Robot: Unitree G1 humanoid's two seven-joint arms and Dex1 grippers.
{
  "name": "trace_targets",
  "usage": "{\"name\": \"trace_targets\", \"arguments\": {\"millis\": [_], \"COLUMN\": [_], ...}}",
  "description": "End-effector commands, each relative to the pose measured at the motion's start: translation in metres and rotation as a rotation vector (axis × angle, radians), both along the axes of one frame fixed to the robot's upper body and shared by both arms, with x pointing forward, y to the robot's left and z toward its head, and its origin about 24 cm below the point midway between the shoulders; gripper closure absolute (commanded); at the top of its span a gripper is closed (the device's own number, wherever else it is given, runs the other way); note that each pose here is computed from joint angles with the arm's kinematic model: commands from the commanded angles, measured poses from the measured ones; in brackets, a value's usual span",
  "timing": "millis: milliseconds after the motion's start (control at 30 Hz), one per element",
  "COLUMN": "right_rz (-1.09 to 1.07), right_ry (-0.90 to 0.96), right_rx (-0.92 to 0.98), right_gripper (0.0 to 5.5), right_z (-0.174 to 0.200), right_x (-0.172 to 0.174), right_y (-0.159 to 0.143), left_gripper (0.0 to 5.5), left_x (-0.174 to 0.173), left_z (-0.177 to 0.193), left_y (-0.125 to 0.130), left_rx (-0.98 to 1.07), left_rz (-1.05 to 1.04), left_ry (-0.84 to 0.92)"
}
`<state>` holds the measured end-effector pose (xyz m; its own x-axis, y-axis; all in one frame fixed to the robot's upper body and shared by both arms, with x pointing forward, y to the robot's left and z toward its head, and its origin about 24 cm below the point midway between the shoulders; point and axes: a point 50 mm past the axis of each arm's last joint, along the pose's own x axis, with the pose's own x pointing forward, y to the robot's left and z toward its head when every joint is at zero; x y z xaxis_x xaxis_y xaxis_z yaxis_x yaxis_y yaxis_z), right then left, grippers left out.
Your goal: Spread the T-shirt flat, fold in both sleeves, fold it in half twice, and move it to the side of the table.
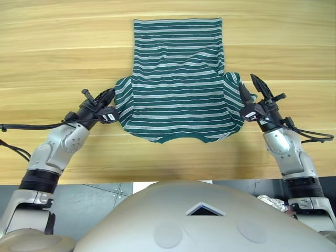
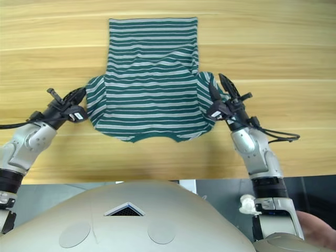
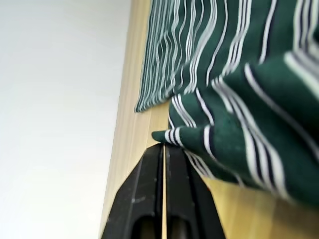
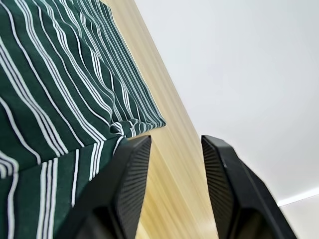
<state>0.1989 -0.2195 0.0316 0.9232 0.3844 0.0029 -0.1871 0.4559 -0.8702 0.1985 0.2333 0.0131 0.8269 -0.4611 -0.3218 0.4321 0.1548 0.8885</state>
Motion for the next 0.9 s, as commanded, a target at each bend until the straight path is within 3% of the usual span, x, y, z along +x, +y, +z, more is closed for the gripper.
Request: {"name": "trace_targets", "arguments": {"millis": [33,67,200,333,400,433,600,767,900], "right_rz": [-0.012,-0.014,-0.018,-0.030,-0.036,-0.034,-0.020,0.001,-0.007], "right_ry": [-0.012,-0.012,-0.009,0.001,0.008,0.011,0.028,0.034,0.036], "right_rx": [0.001,0.000,-0.004,-0.005,-0.004,-0.004,-0.006,-0.003,-0.009], "right_gripper": [3.62,3.62,3.62,3.62,3.62,3.62,3.62,3.62,3.62], "right_z": [0.002,0.002,0.002,0.000,-0.002,-0.003,-0.007,-0.009,-0.008], "right_x": [0.002,0.002,0.000,-0.003,-0.004,-0.004,-0.002,0.001,0.000], "right_y": [-0.003,-0.004,-0.005,-0.008,-0.009,-0.008,-0.005,-0.001,-0.004], "left_gripper": [5.48,5.48,4.60,3.92,3.55,3.34,3.34,3.34,3.34], "left_x": [-0.026,-0.024,-0.024,-0.034,-0.040,-0.046,-0.073,-0.072,-0.066], "left_z": [-0.038,-0.038,-0.036,-0.010,0.010,0.015,0.027,0.019,0.012], "left_y": [-0.011,-0.010,0.008,0.058,0.070,0.067,0.041,0.009,0.005], "left_rx": [-0.002,-0.002,0.045,0.137,0.134,0.106,0.093,0.060,0.089], "left_rz": [0.005,0.022,0.107,0.349,0.428,0.423,0.173,-0.033,-0.069], "left_ry": [0.177,0.163,0.132,-0.014,-0.121,-0.109,0.083,0.226,0.266]}}
